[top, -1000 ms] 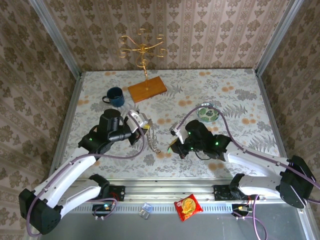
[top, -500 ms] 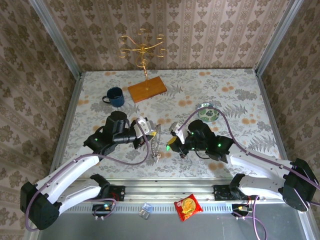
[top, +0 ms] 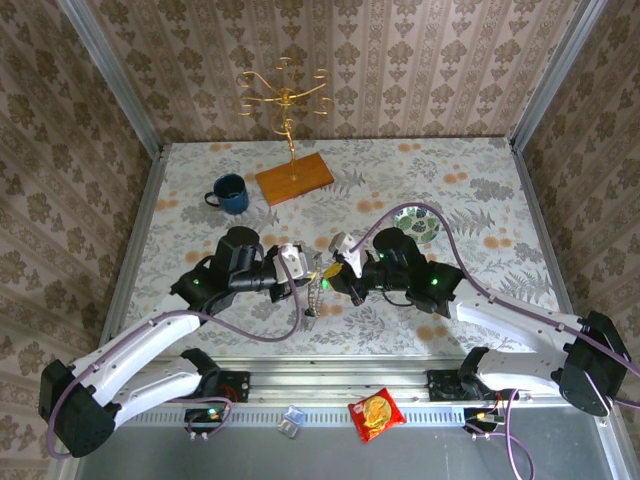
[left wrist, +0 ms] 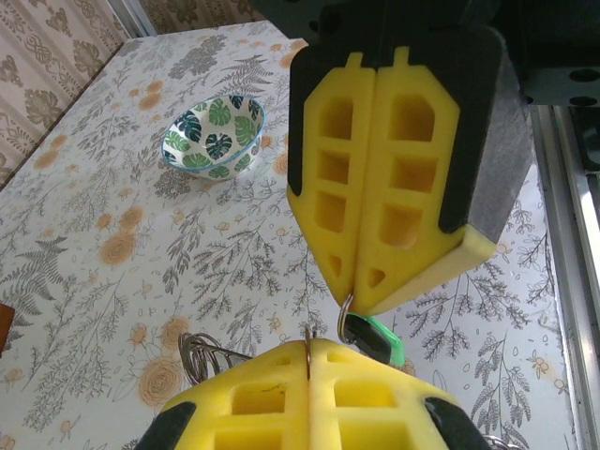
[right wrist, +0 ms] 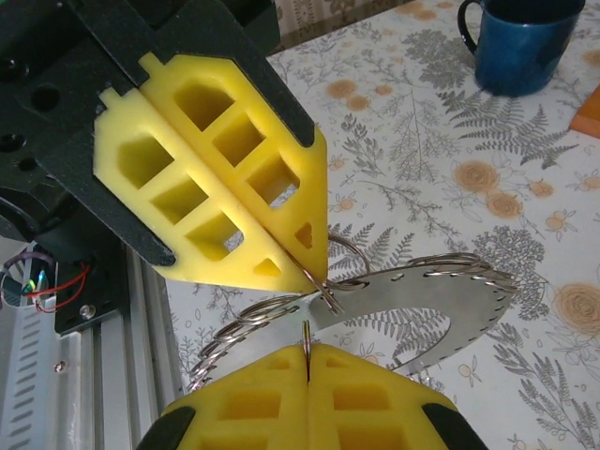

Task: Put the keys on the keyring

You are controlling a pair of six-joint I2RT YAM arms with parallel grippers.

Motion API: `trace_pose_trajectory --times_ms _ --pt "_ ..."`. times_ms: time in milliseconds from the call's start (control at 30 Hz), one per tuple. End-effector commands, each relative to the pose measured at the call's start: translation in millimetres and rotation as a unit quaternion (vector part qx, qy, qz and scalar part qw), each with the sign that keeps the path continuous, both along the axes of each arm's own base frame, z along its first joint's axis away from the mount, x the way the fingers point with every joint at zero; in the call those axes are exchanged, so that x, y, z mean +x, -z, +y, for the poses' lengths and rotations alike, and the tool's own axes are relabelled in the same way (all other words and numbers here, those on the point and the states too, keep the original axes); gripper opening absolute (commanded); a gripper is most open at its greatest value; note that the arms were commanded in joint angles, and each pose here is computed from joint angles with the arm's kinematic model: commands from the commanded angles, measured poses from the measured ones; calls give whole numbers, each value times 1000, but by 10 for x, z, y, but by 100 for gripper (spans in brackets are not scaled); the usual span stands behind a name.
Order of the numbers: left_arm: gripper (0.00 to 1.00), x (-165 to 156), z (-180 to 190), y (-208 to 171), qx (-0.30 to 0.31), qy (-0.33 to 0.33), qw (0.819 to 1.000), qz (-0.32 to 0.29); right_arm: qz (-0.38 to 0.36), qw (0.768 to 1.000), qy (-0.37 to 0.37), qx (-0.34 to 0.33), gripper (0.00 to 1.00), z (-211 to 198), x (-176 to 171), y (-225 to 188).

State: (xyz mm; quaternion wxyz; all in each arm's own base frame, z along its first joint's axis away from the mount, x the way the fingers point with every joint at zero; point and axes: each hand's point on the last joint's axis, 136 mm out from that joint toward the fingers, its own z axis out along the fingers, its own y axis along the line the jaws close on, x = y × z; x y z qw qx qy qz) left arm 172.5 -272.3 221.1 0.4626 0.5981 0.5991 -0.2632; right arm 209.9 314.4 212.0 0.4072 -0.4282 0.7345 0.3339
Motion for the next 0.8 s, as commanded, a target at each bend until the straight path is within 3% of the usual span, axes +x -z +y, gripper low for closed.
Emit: trace_pose_trajectory --times_ms 0,467,767 --pt "0 -23 -28 -130 -16 13 999 -37 -28 999 -16 25 0 98 38 -237" --pt "0 -79 -11 -126 -17 18 998 -49 -4 999 42 18 0 20 235 -176" --pt "0 -90 -5 -151 -30 20 997 -71 48 998 26 31 0 49 218 -100"
